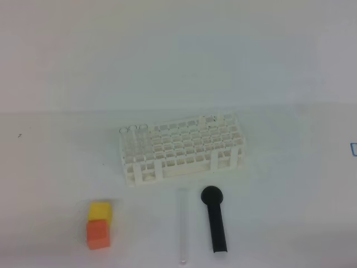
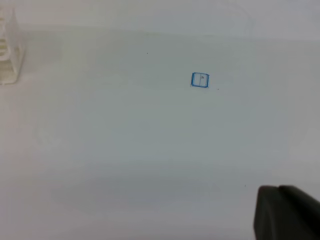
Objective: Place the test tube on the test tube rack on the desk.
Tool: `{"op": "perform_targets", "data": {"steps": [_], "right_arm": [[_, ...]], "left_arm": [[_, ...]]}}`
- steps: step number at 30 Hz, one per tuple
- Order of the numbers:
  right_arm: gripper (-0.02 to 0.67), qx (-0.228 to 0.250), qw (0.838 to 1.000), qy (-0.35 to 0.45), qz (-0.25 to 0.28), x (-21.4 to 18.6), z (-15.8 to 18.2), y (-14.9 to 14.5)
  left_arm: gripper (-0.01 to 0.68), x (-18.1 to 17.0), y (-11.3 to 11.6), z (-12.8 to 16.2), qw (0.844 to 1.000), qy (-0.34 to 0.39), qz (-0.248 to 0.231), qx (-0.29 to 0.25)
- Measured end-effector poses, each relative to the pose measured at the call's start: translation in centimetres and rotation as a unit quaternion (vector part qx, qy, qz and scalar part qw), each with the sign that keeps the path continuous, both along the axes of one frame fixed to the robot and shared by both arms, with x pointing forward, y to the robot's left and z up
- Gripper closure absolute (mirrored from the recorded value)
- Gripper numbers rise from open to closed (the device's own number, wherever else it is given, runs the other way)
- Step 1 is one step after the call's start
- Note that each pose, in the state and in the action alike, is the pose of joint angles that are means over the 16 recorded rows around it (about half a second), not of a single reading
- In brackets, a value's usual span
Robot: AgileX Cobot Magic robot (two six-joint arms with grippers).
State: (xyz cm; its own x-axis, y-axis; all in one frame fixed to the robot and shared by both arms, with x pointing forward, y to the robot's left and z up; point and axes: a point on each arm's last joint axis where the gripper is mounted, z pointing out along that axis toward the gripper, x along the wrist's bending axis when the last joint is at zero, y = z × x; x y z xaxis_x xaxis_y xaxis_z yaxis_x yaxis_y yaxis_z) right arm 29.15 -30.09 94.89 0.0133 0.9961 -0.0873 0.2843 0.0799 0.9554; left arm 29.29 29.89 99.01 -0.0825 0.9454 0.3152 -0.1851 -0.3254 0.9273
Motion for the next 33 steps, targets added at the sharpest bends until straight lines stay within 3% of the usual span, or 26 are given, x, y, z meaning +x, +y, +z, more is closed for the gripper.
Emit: {"op": "perform_targets", "data": {"steps": [7,14,18,25,33], "right_arm": [[0.65,0.0,1.0,0.0,0.0,0.0,0.0,0.0],[0.65,0.0,1.0,0.0,0.0,0.0,0.0,0.0],[0.65,0.0,1.0,0.0,0.0,0.0,0.0,0.0],[0.65,0.0,1.0,0.0,0.0,0.0,0.0,0.0],[0.65,0.0,1.0,0.0,0.0,0.0,0.0,0.0]], "left_arm": [[0.674,-0.1,-0.4,0.5,0.999,-0.026,-0.021,-0.004],[0.674,-0.6,-1.3,1.6,0.986,-0.088,-0.103,-0.097],[0.674,-1.0,-1.7,2.3,0.966,-0.119,-0.158,-0.166],[0.674,-1.8,-2.1,3.6,0.908,-0.159,-0.249,-0.296],[0.674,-1.8,-2.4,5.8,0.888,-0.109,-0.267,-0.359]]}}
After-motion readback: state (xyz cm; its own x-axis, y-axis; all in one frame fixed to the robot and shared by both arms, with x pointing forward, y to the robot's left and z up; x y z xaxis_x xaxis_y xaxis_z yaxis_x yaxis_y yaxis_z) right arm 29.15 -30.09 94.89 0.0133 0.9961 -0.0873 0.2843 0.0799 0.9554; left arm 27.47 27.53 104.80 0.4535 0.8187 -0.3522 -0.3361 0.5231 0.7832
